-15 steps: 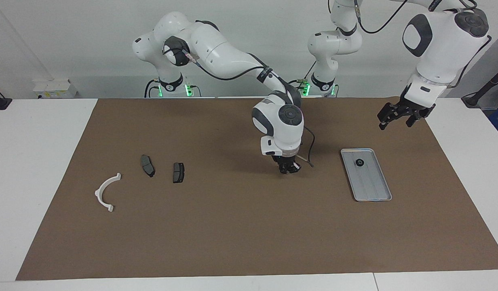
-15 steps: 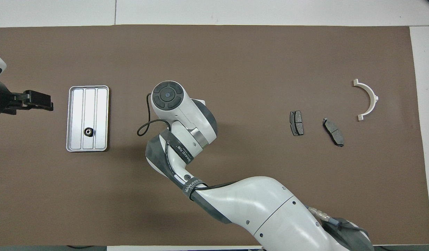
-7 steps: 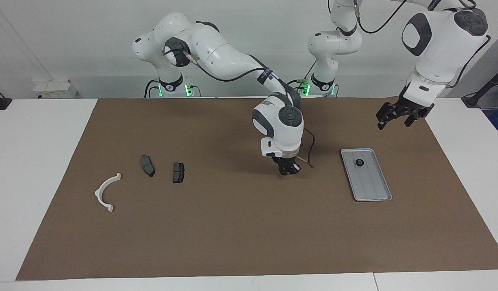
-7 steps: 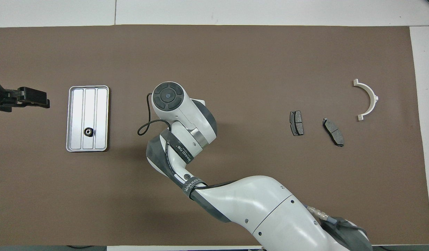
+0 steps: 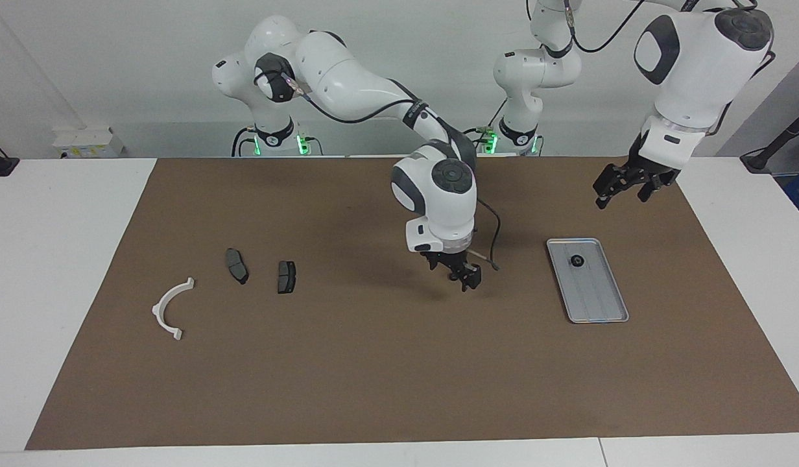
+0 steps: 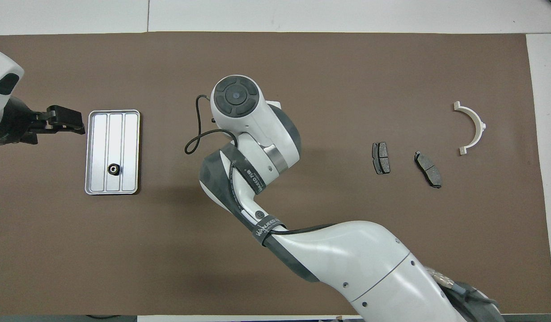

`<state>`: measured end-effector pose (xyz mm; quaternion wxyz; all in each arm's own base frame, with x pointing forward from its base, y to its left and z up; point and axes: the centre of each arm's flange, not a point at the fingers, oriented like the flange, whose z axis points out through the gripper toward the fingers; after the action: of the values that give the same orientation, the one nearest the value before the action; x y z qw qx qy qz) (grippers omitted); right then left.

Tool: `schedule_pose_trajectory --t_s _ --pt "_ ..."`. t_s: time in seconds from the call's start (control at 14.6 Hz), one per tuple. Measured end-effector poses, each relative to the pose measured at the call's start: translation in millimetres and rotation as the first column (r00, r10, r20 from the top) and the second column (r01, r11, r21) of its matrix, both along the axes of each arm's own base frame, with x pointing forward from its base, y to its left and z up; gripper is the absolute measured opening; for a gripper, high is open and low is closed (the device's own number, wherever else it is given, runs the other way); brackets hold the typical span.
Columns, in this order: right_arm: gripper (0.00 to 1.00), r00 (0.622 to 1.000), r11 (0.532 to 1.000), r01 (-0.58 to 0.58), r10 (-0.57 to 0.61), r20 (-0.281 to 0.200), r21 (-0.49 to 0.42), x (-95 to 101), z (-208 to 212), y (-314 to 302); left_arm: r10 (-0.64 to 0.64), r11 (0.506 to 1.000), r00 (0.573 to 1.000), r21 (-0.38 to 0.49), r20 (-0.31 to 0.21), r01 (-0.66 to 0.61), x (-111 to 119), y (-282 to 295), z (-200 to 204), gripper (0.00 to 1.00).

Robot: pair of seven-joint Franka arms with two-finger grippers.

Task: Pick bearing gear from pile to tray
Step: 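Set the gear down with the right gripper while the left gripper reaches it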

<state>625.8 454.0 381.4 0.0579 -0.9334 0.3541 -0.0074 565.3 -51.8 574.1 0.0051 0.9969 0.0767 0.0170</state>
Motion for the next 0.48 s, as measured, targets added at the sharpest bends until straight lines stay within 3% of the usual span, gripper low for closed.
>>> schedule_pose_trajectory --t_s 0.27,0.48 --pt "1.0 0.979 0.98 -0.2 0.2 0.047 -0.013 22.8 104 -88 0.159 0.987 0.987 -0.019 0.006 -0.158 17 -86 -47 1.0" --pt "1.0 0.921 0.923 -0.382 0.385 0.063 -0.045 28.6 167 -163 0.257 0.966 0.966 -0.034 0.005 -0.257 23 -157 -98 1.0"
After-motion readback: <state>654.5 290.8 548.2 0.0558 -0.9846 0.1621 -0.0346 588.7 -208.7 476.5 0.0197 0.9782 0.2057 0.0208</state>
